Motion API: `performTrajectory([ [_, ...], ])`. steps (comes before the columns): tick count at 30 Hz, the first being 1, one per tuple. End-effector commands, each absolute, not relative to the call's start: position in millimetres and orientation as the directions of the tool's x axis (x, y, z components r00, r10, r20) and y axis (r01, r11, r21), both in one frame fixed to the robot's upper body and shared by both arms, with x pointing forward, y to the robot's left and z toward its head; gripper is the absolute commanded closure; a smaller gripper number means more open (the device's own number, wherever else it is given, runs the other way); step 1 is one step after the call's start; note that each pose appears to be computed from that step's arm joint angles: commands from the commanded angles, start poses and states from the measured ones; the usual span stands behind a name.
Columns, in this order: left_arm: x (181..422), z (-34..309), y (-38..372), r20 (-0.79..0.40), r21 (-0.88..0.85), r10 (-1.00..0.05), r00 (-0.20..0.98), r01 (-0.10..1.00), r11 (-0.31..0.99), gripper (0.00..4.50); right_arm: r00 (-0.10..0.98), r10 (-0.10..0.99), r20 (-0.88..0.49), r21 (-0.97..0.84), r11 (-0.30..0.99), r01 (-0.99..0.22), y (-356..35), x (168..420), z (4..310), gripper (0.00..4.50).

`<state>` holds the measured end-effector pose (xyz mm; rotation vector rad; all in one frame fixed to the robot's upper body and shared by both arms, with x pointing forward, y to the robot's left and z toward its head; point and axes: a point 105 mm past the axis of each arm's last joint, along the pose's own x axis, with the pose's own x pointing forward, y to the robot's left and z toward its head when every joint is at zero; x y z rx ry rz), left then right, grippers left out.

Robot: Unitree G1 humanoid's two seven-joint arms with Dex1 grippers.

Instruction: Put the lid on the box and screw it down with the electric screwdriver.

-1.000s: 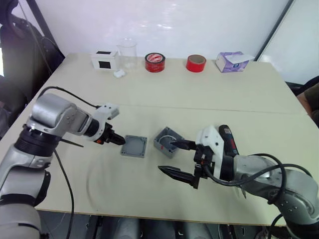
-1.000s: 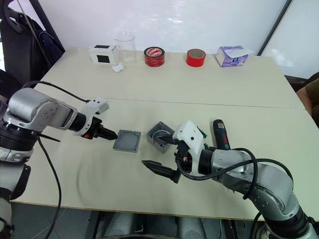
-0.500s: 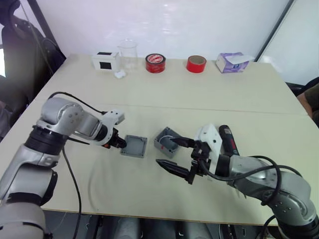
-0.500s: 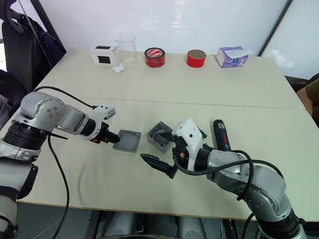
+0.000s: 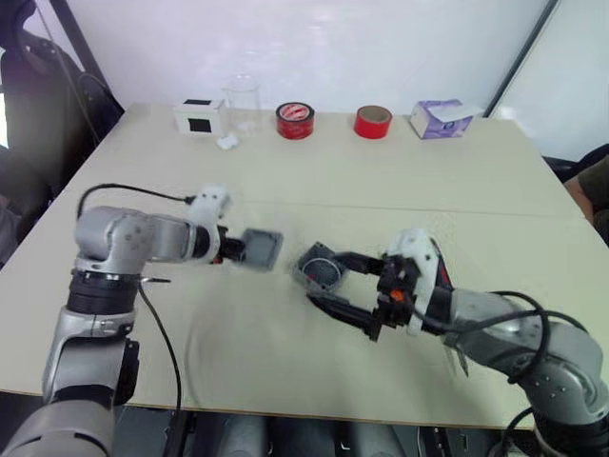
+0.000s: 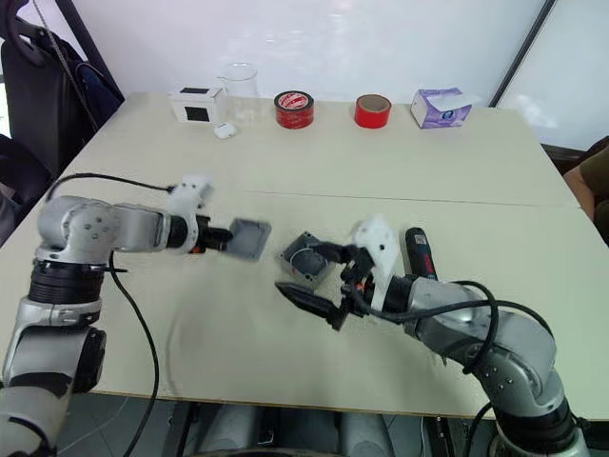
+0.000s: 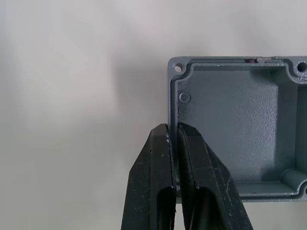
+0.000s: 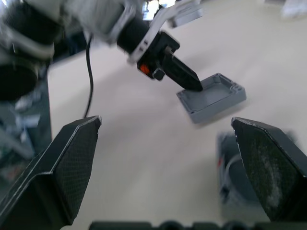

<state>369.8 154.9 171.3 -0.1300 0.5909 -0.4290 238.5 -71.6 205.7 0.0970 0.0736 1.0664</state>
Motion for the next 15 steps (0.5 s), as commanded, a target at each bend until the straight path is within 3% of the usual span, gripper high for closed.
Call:
performTrajectory([
  [1, 389, 245, 152, -0.144, -0.234, -0.464, 0.874, 0.425, 0.874, 4.49, 0.562, 0.825, 0.062, 0.088, 0.557, -0.826, -77, 268, 231, 0.0],
  [4, 401, 276, 148, 0.072, -0.198, -0.436, 0.897, 0.441, 0.875, 4.49, 0.667, 0.742, 0.072, 0.129, 0.656, -0.744, -74, 315, 246, 0.0],
  [8, 401, 301, 132, 0.28, -0.082, -0.452, 0.847, 0.491, 0.867, 4.49, 0.738, 0.67, 0.079, 0.246, 0.704, -0.666, -69, 354, 264, 0.0],
  [11, 396, 309, 120, 0.37, -0.03, -0.475, 0.799, 0.521, 0.853, 4.49, 0.742, 0.665, 0.083, 0.296, 0.694, -0.656, -68, 365, 275, 0.0],
  [15, 391, 306, 101, 0.405, 0.063, -0.526, 0.748, 0.551, 0.832, 4.49, 0.722, 0.681, 0.121, 0.337, 0.656, -0.675, -66, 367, 289, 0.0],
])
